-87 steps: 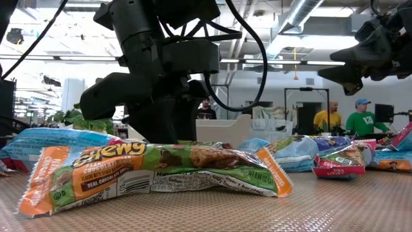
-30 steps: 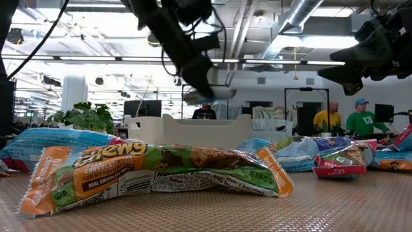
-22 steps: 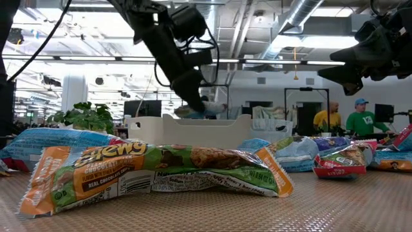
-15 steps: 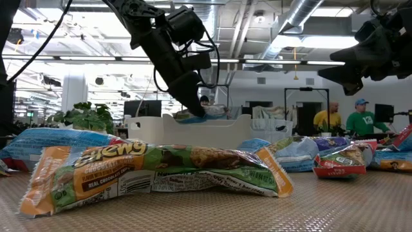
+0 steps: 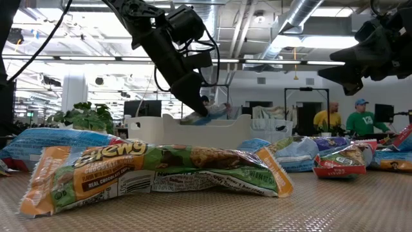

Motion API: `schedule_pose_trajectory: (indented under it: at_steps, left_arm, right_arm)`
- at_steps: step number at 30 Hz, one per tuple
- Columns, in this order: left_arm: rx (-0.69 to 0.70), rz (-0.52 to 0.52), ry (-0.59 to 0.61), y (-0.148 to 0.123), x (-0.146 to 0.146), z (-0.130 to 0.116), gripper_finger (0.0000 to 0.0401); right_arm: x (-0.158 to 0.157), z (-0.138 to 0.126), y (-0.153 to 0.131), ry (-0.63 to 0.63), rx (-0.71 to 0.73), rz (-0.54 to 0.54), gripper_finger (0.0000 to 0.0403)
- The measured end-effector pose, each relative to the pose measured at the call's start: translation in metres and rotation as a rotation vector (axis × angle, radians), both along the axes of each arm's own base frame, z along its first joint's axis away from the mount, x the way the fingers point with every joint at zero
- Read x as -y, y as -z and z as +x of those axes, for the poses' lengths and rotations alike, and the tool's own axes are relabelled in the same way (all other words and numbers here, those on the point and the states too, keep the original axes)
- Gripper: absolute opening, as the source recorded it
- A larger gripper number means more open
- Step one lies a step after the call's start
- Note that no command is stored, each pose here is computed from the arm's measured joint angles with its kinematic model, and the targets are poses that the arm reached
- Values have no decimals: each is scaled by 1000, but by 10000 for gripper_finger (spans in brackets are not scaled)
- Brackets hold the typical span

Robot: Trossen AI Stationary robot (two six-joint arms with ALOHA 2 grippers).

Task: Pick and place Granola Bars by type
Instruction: Put the red granola bar into the gray bin

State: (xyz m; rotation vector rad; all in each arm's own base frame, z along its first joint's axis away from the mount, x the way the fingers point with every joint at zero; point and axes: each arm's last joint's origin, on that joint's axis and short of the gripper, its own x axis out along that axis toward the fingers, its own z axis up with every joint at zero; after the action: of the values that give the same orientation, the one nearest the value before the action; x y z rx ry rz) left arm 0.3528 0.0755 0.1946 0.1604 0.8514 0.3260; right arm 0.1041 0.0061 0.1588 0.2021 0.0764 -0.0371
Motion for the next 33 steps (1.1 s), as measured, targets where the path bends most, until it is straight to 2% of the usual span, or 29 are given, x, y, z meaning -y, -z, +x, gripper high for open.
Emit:
schedule_pose_trajectory:
  at_steps: [4, 9, 12, 15, 23, 26, 33]
  left_arm:
    - [7, -11, -12, 0, 1, 0, 159]
    - [19, -7, 3, -1, 5, 2, 166]
    - [14, 16, 49, -1, 12, 4, 166]
    - [9, 43, 151, -2, 24, 7, 167]
    - [-79, 184, 500, 0, 78, 8, 167]
    - [-130, 198, 595, 3, 102, 4, 167]
    - [-165, 52, 583, 8, 154, -11, 167]
  right_arm:
    - [0, 0, 0, 0, 0, 0, 240]
    - [0, 0, 0, 0, 0, 0, 240]
    - [0, 0, 0, 0, 0, 0, 240]
    - [0, 0, 0, 0, 0, 0, 240]
    - [0, 0, 0, 0, 0, 0, 240]
    - [0, 0, 0, 0, 0, 0, 240]
    - [0, 0, 0, 0, 0, 0, 240]
